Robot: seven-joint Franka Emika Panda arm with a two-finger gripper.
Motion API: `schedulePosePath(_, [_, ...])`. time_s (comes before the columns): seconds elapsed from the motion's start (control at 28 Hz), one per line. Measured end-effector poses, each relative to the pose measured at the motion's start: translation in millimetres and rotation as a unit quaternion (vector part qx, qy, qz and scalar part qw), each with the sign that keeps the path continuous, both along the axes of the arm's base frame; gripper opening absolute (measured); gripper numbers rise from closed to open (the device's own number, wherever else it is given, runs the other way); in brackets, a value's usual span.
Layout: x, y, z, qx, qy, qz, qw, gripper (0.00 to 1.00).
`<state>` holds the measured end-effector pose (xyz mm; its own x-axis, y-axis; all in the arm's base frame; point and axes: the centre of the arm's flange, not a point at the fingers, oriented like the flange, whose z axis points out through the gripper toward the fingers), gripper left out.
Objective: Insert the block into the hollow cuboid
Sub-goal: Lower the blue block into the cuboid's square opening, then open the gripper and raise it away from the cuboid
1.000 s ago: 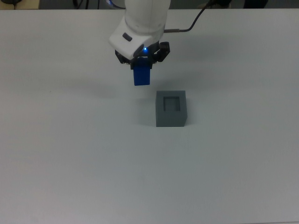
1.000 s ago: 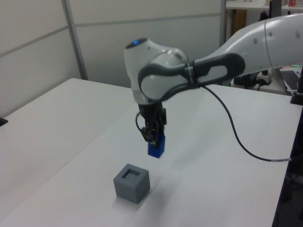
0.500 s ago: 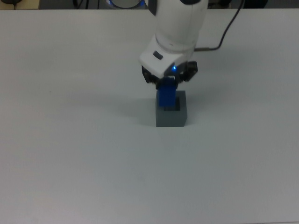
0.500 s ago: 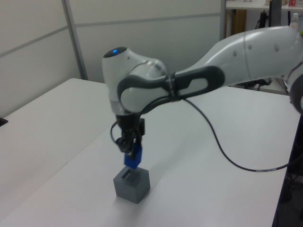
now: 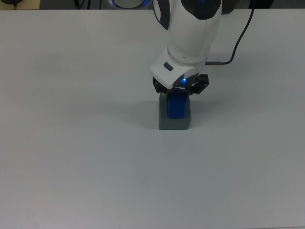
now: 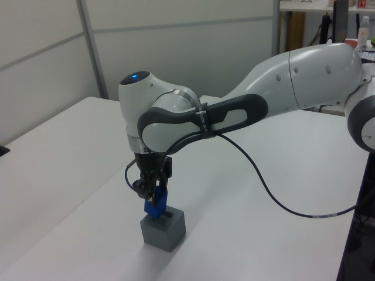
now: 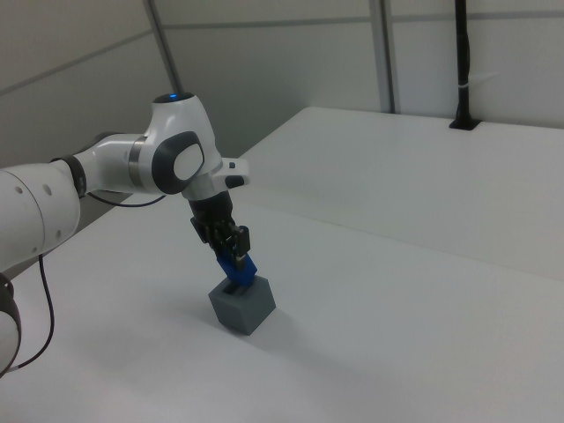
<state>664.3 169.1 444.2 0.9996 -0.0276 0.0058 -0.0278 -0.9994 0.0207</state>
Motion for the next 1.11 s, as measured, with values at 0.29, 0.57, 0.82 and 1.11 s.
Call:
schedulePosePath(0.29, [-2.8,3.6,-10.3,-0.003,0.009,-0.033,0.9994,0.52])
schedulePosePath(0.57, [-7.8,2.6,-18.2,-0.009,0.029,-0.035,0.9989,0.52])
schedulePosePath(0.82, [-10.7,2.4,-21.2,-0.012,0.041,-0.034,0.9985,0.52])
schedulePosePath(1.11, [-10.1,2.2,-19.6,-0.016,0.038,-0.033,0.9986,0.79])
